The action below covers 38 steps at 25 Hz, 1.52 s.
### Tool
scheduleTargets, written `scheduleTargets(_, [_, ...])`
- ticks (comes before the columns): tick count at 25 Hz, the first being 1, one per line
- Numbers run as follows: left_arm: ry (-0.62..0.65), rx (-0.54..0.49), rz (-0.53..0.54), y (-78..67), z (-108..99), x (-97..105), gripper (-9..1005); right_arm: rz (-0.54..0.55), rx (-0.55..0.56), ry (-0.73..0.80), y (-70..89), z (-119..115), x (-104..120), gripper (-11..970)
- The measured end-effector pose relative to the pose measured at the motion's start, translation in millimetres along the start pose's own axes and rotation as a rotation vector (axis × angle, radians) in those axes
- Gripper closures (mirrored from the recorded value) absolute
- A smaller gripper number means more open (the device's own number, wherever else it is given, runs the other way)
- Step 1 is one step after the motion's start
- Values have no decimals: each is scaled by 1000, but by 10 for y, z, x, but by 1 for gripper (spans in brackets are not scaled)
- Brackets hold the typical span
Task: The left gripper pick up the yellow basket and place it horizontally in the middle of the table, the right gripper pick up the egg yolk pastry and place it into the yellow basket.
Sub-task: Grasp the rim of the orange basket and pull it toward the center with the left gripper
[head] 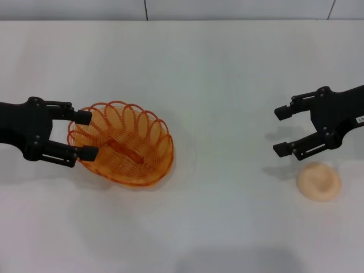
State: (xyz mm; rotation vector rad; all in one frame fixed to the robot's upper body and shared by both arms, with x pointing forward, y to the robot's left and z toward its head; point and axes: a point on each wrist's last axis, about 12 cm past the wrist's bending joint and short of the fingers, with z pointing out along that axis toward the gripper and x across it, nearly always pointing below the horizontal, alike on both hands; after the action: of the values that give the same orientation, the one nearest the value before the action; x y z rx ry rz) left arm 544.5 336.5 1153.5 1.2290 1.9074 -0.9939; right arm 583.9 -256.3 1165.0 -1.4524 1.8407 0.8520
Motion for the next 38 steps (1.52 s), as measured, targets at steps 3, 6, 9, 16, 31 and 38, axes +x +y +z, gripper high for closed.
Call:
scheduleTargets(3, [2, -3, 4, 2, -7, -8, 122, -1, -1, 0, -1, 6, -6, 107])
scheduleTargets(6, [2, -4, 5, 1, -9, -8, 122, -3, 5, 0, -7, 9, -7, 106])
scheduleTargets(9, [2, -3, 6, -1, -2, -8, 123, -4, 8, -1, -11, 13, -9, 106])
scheduleTargets(16, [1, -3, 5, -2, 2, -8, 124, -9, 11, -3, -13, 25, -11, 107])
scheduleTargets(31, [106, -174, -296, 46, -250, -321, 127, -10, 35, -9, -15, 1, 5, 107])
scheduleTargets(38, [260, -397, -463, 211, -302, -445, 128, -25, 34, -12, -3, 28, -4, 106])
